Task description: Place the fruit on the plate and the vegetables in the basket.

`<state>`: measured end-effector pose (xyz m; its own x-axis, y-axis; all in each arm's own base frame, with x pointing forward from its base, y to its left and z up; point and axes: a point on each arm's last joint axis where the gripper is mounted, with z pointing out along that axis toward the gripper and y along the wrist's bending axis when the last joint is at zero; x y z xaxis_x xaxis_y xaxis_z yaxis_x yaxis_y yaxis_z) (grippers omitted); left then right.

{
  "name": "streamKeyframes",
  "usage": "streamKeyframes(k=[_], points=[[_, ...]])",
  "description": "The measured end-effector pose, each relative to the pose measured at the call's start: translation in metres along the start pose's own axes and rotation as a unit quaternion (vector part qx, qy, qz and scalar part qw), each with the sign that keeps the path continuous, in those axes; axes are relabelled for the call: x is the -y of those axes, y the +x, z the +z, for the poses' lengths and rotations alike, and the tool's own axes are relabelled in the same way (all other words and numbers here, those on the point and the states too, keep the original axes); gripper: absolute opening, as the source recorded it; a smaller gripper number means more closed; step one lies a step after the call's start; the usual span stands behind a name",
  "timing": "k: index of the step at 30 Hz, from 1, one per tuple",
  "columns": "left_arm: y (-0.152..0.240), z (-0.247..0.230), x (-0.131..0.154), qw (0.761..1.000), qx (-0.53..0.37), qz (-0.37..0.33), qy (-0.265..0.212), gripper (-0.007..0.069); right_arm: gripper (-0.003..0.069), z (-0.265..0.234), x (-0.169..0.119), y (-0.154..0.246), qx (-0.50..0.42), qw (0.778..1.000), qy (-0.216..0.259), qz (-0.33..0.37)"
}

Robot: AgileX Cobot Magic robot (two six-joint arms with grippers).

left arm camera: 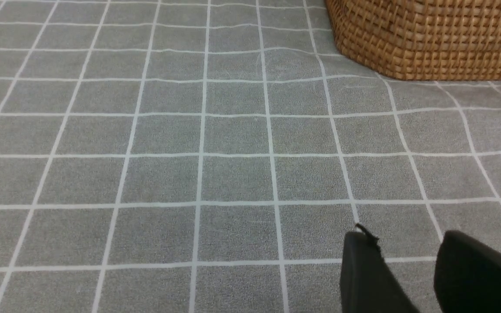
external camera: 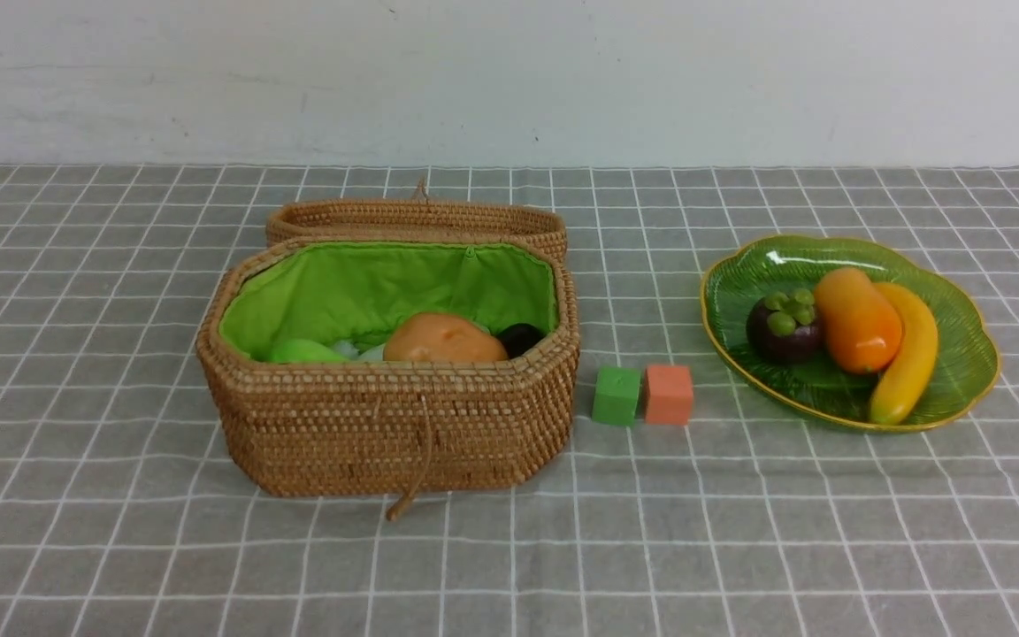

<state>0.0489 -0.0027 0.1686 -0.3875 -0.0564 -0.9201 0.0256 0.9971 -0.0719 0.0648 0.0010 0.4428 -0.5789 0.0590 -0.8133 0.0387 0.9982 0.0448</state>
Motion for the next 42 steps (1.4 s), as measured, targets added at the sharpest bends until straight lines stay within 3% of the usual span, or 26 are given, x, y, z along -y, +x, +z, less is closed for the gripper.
streamKeyframes(k=[4, 7, 14, 15, 17, 22, 42], points=[[0.0, 0.0, 0.0, 1.0, 0.0, 0.0, 0.0, 0.0239, -0.0014, -0.019, 0.0, 0.014, 0.073, 0.997, 0.014, -0.029], [0.0, 0.0, 0.0, 1.0, 0.0, 0.0, 0.0, 0.0239, -0.0013, -0.014, -0.001, 0.038, 0.129, 0.991, -0.001, -0.039], [0.0, 0.0, 0.0, 1.0, 0.0, 0.0, 0.0, 0.0239, -0.0007, 0.071, 0.006, 0.143, 0.182, 0.983, -0.013, -0.036], [0.0, 0.0, 0.0, 1.0, 0.0, 0.0, 0.0, 0.0239, -0.0007, 0.071, 0.006, 0.143, 0.182, 0.983, -0.013, -0.036], [0.0, 0.0, 0.0, 1.0, 0.0, 0.0, 0.0, 0.0239, -0.0003, 0.107, 0.009, 0.185, 0.18, 0.983, -0.01, -0.033], [0.0, 0.0, 0.0, 1.0, 0.0, 0.0, 0.0, 0.0239, 0.0001, 0.146, 0.012, 0.226, 0.153, 0.988, -0.009, -0.025], [0.0, 0.0, 0.0, 1.0, 0.0, 0.0, 0.0, 0.0239, 0.0022, 0.146, 0.011, 0.226, 0.156, 0.987, -0.014, -0.015]])
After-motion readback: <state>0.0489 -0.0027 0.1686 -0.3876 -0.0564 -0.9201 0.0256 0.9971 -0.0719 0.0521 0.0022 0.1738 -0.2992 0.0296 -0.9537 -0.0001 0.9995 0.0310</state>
